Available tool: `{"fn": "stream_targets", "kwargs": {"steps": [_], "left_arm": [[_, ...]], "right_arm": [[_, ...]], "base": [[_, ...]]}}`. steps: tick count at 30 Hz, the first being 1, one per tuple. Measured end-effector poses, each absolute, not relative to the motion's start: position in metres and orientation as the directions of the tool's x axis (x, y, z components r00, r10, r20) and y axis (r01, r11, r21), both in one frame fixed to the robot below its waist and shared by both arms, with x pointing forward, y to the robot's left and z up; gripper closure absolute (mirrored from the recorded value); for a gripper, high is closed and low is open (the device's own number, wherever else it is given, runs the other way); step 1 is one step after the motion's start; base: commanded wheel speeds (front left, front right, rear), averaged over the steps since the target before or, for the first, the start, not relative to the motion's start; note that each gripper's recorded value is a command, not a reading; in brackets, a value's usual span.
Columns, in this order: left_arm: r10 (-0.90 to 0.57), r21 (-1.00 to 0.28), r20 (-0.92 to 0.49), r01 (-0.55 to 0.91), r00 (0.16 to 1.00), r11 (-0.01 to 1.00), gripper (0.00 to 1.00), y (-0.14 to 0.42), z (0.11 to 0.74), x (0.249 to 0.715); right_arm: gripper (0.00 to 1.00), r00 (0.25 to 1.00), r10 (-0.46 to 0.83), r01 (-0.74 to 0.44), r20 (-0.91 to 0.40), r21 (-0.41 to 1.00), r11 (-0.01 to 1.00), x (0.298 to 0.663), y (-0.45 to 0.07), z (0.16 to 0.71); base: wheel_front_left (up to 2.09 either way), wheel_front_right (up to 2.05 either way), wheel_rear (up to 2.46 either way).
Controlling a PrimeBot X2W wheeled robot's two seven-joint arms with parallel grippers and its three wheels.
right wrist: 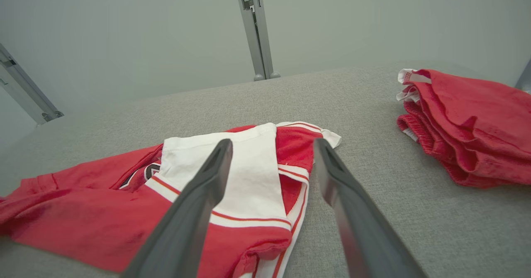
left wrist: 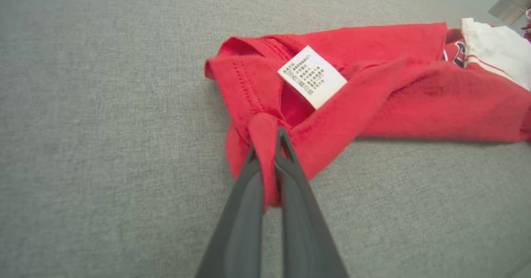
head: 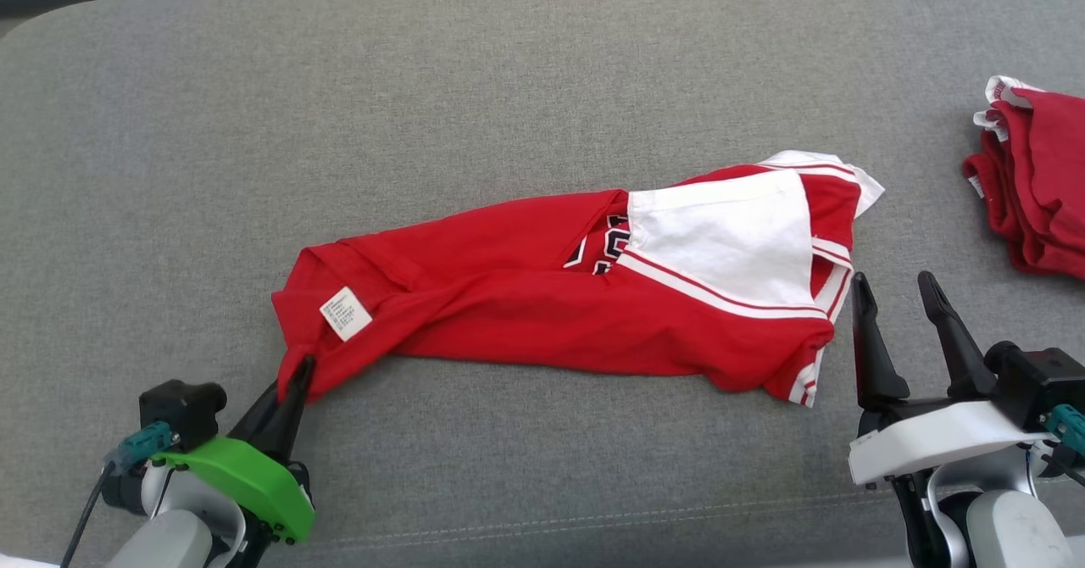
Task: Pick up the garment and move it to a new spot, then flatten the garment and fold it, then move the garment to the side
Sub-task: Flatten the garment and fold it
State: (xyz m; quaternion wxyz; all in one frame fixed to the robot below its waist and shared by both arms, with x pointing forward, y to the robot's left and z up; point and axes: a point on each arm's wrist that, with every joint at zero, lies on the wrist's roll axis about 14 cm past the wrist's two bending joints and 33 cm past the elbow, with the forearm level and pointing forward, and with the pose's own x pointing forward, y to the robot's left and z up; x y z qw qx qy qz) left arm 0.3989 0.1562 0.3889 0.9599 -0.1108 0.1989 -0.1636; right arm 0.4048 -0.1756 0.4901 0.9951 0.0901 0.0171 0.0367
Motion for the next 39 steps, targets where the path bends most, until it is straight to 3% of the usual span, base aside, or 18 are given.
{"fn": "stream_targets", "kwargs": {"steps": [5,6,9,11,19,25,32,39], "left_arm": [[-0.320,-0.307,-0.400,0.204,0.859,0.929,1.00,0.167,0.374,0.389],[-0.312,-0.316,-0.409,0.187,0.857,0.930,0.89,0.168,0.372,0.387],[-0.264,-0.324,-0.431,0.125,0.863,0.938,0.18,0.176,0.367,0.383],[-0.245,-0.320,-0.430,0.107,0.869,0.941,0.00,0.180,0.368,0.384],[-0.069,-0.272,-0.361,-0.034,0.930,0.962,0.00,0.212,0.389,0.395],[-0.006,-0.244,-0.232,-0.052,0.973,0.968,0.00,0.215,0.431,0.410],[-0.013,-0.202,-0.051,0.002,0.999,0.979,0.00,0.203,0.488,0.417],[-0.028,-0.171,0.019,0.030,0.999,0.985,0.00,0.195,0.513,0.404]], "right_arm": [[0.00,0.997,0.078,-0.072,-0.027,0.181,0.981,0.404,-0.175,0.491],[0.00,0.997,0.076,-0.070,-0.027,0.182,0.981,0.404,-0.176,0.491],[0.00,0.997,0.068,-0.062,-0.027,0.185,0.981,0.402,-0.178,0.492],[0.00,0.997,0.066,-0.059,-0.027,0.187,0.981,0.401,-0.179,0.492],[0.00,0.998,0.052,-0.048,-0.016,0.194,0.980,0.397,-0.183,0.496],[0.00,1.000,0.028,-0.030,0.013,0.189,0.981,0.395,-0.191,0.505],[0.00,0.998,0.024,-0.032,0.051,0.177,0.984,0.395,-0.193,0.519],[0.00,0.997,0.053,-0.063,0.061,0.164,0.985,0.389,-0.186,0.526]], "base": [[0.00,0.00,0.00],[0.00,0.00,0.00],[0.00,0.00,0.00],[0.00,0.00,0.00],[0.00,0.00,0.00],[0.00,0.00,0.00],[0.00,0.00,0.00],[0.00,0.00,0.00]]}}
